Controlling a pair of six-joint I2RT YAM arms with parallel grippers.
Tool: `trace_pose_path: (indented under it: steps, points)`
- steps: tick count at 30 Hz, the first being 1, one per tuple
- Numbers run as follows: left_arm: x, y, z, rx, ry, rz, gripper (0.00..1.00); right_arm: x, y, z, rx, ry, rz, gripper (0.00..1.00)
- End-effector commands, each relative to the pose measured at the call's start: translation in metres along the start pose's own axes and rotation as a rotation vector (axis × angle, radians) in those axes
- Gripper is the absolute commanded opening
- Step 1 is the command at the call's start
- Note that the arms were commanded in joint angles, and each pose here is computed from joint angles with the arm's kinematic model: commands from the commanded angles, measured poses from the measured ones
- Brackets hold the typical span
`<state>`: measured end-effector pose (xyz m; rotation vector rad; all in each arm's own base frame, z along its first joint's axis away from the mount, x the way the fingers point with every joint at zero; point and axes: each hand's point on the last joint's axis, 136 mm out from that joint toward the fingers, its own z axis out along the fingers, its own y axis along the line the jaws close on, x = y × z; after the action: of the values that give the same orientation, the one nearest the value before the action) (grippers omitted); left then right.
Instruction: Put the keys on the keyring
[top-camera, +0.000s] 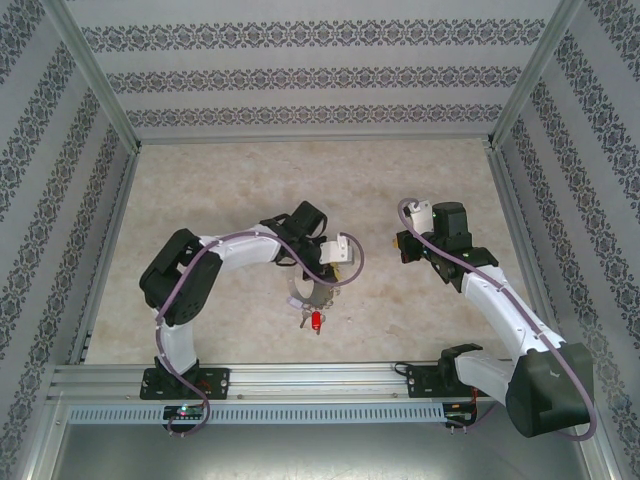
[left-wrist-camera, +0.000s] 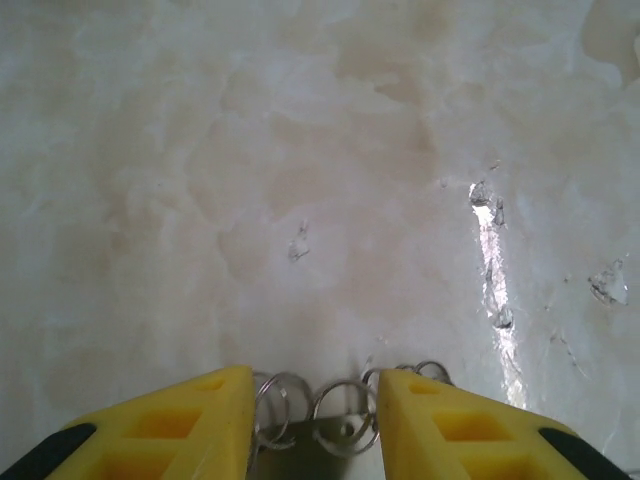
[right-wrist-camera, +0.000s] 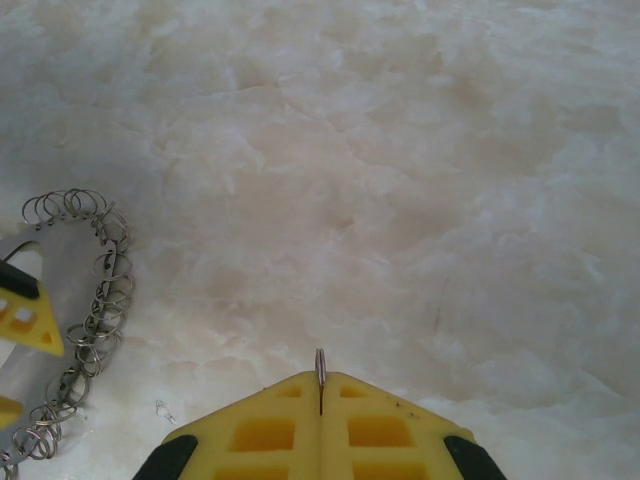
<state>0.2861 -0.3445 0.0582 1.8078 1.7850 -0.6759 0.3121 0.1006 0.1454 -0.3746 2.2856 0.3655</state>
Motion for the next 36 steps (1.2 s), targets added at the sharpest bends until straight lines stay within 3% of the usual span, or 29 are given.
trace_pose_path:
  steps: [1,13,19,25,36]
  points:
    - [0.005,-0.003,0.013,0.018,0.067,0.049,0.37,-0.010,0.003,-0.005,0.000,-0.023,-0.030,0.00]
    - [0.019,-0.018,0.017,0.048,0.139,0.091,0.27,-0.010,0.002,-0.007,0.008,-0.025,-0.036,0.00]
    - [0.009,-0.025,0.004,0.060,0.079,0.066,0.32,-0.011,0.003,-0.007,0.006,-0.028,-0.040,0.00]
    - [0.018,-0.022,-0.009,0.001,0.100,0.038,0.36,-0.008,0.002,-0.007,0.008,-0.025,-0.040,0.00]
    - [0.024,-0.016,0.005,-0.013,0.140,0.045,0.38,-0.010,0.002,-0.006,0.007,-0.024,-0.039,0.00]
